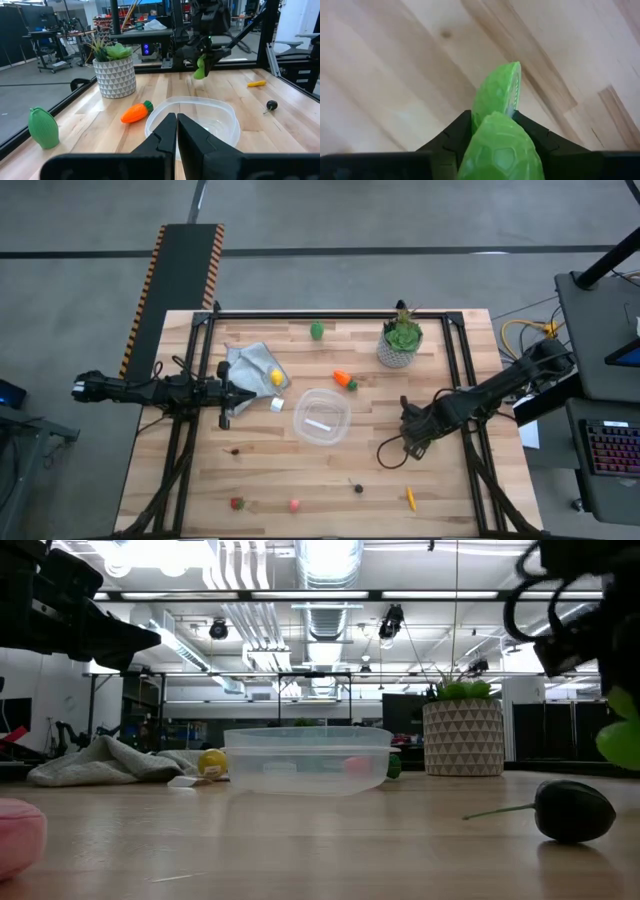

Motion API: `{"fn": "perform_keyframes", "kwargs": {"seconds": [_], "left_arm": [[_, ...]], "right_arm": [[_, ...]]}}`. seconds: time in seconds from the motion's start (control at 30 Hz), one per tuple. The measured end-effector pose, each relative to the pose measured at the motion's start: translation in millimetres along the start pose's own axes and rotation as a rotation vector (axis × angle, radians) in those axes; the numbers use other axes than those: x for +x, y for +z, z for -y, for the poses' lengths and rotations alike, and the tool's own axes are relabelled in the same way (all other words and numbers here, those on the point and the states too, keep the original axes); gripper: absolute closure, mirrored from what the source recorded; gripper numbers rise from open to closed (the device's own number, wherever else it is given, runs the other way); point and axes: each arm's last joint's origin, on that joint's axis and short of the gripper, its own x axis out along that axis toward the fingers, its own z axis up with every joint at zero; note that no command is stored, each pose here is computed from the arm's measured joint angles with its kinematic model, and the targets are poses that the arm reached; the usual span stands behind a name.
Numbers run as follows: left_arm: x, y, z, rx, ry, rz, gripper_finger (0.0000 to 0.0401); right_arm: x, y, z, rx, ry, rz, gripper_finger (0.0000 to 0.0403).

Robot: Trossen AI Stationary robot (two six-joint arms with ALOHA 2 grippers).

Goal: Pick and placing Produce into tupperware
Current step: Put the green melon into the transparent bin

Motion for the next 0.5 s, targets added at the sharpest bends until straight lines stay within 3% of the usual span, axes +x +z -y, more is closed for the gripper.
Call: {"fn": "perform_keyframes", "kwargs": {"seconds": [0.5], "left_arm": [[0.0,0.1,0.0,0.000,0.000,0.001,0.0401]], "right_arm": [[-66.9,49.3,-38.6,-0.123,0.110,0.291,0.0293]]}}
